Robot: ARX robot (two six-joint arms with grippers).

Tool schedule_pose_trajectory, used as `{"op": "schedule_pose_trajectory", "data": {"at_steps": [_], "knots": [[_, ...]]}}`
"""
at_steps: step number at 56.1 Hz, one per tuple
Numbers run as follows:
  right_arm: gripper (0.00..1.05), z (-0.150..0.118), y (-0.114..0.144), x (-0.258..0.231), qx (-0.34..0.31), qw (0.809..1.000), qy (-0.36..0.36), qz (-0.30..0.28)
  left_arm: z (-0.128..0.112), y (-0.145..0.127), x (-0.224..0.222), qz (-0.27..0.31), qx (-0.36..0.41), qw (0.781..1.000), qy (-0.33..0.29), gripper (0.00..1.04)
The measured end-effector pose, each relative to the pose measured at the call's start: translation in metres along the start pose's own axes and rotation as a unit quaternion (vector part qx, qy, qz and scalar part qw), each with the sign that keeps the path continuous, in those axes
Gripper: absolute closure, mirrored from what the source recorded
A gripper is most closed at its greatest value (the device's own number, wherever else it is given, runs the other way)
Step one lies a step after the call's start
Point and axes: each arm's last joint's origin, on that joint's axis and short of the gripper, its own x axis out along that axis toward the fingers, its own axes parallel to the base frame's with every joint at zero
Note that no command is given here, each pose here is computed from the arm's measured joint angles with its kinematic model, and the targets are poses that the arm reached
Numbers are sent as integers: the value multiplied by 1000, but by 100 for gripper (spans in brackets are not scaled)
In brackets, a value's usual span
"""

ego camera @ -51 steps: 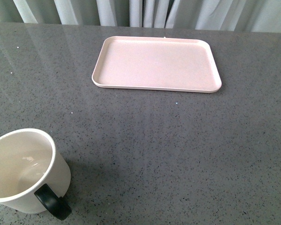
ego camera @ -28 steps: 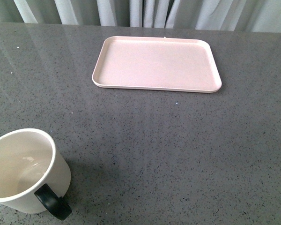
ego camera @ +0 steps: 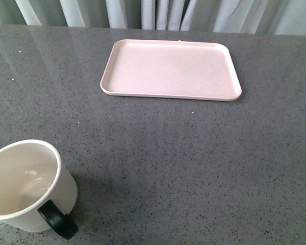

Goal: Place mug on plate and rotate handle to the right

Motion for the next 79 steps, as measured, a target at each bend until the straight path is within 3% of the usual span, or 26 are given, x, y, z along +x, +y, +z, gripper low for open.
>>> {"op": "schedule_pose_trajectory", "data": {"at_steps": [14, 37, 41, 79], "knots": [[9, 0, 0, 0, 0, 1000, 0, 0, 25, -4, 26, -56, 74, 995, 39, 9], [9, 0, 0, 0, 0, 1000, 0, 0, 12, -24, 57, -107, 132, 980, 106, 9], [9, 0, 0, 0, 0, 1000, 0, 0, 2, -34, 82, -163, 133, 967, 145, 9], [9, 0, 0, 0, 0, 1000, 0, 0, -9, -36, 99, -171, 134, 960, 179, 9]]}}
